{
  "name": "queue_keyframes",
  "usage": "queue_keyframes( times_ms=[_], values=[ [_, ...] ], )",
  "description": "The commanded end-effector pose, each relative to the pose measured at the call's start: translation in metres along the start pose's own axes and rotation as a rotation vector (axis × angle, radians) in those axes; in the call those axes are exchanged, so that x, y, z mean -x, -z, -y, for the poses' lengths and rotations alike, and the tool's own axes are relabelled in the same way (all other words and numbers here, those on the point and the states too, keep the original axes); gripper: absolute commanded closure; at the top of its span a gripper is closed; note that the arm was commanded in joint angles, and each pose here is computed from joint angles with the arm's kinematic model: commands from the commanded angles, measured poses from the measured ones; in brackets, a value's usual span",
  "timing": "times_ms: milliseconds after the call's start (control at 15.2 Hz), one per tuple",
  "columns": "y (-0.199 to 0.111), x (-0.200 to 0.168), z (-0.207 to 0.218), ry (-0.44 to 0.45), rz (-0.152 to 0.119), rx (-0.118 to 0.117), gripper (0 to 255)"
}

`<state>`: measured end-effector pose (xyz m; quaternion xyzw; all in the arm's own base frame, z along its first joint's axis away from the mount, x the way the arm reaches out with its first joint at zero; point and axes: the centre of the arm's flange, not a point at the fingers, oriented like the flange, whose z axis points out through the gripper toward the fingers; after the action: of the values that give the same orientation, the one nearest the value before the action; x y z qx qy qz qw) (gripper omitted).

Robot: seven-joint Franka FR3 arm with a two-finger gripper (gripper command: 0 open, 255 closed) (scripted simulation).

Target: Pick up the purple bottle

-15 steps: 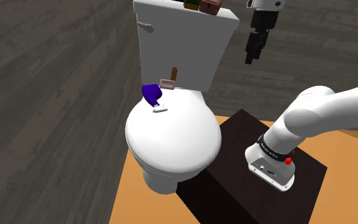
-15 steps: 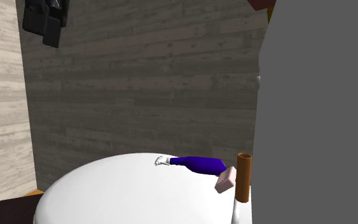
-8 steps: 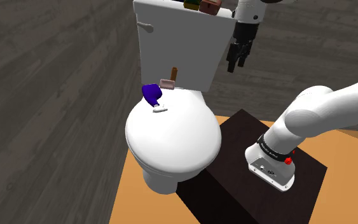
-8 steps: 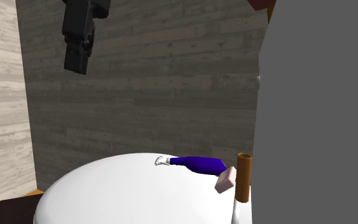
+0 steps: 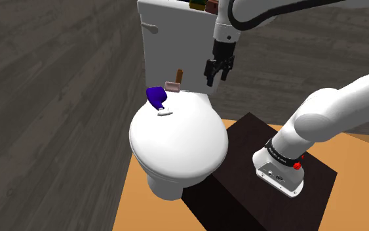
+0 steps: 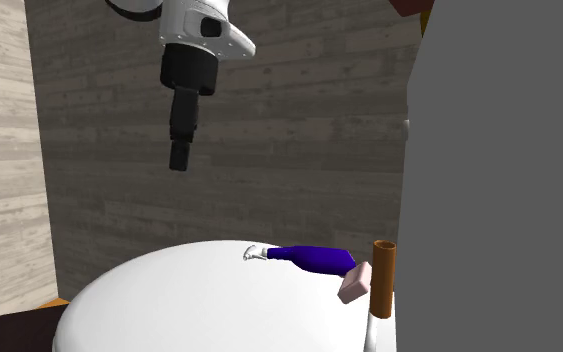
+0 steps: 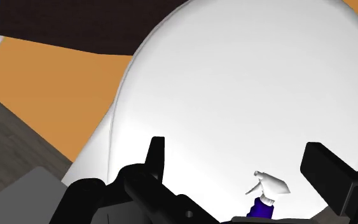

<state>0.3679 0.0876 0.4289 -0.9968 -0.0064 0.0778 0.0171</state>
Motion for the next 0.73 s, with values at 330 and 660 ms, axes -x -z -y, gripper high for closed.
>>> queue_keyframes(
  times_ms=[330,660],
  values=[
    [-0.047,-0.059,0.046,-0.074,-0.036,0.002,0],
    [-0.08,-0.105,0.075,-0.125,-0.061,0.005,0]
  ],
)
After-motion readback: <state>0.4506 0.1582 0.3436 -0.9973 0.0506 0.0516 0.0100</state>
